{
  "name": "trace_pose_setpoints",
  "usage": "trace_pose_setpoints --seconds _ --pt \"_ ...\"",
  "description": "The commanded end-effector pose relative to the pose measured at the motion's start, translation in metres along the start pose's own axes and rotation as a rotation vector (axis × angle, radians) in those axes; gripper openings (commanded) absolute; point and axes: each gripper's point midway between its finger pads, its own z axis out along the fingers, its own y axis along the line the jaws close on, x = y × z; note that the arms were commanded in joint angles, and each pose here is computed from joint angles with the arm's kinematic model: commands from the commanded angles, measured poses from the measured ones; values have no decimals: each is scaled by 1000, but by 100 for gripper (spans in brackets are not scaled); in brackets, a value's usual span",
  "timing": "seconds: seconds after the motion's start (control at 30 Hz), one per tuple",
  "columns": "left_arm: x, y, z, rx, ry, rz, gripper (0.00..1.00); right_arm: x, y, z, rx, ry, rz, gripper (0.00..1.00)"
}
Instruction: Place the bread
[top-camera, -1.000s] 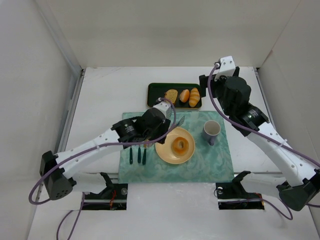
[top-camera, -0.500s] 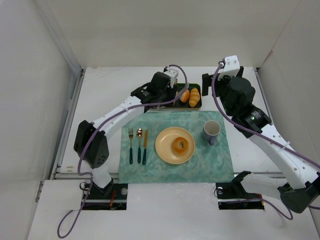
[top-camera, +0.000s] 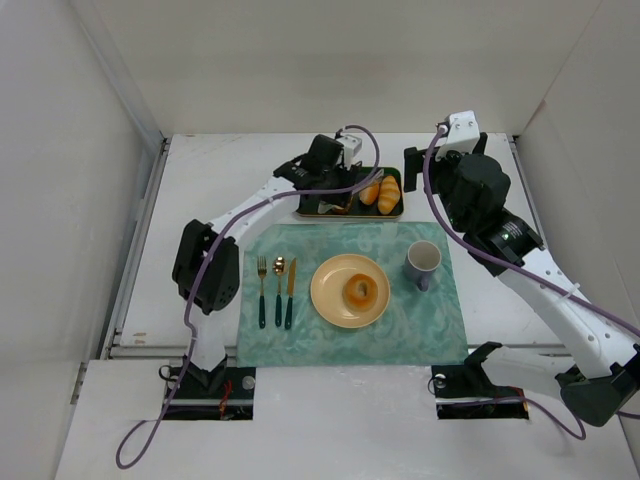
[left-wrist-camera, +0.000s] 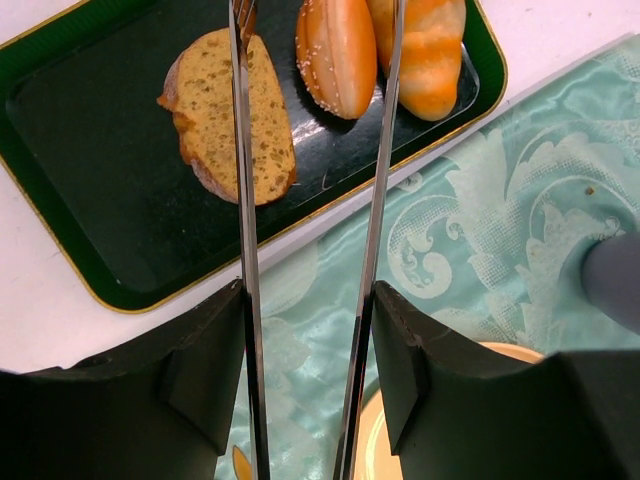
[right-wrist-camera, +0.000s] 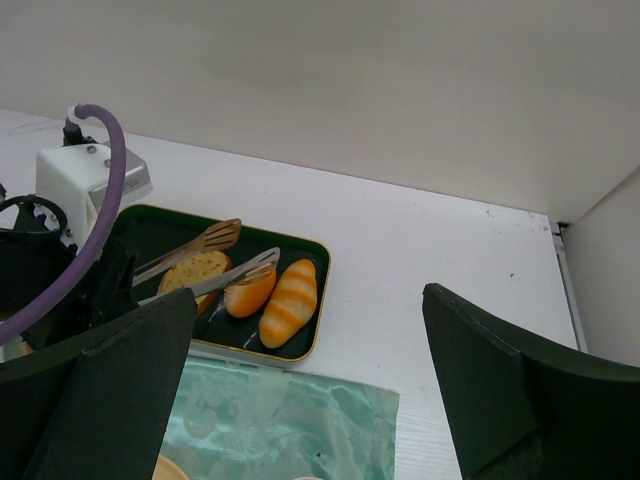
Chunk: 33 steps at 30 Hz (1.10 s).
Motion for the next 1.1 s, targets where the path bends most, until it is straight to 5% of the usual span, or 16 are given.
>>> trace_pose_setpoints --seconds 0.0,0.67,0.9,1.07 --pt "-24 -10 -7 56 -51 27 46 -18 -8 -4 21 -66 26 100" --pt "-1 0 10 29 59 36 44 -17 -1 -4 -12 -60 30 100" --pt "4 4 13 7 76 35 23 -17 -1 -4 -12 -60 30 100" --pt "-8 3 0 12 29 37 19 -17 -1 -4 -12 -60 30 100"
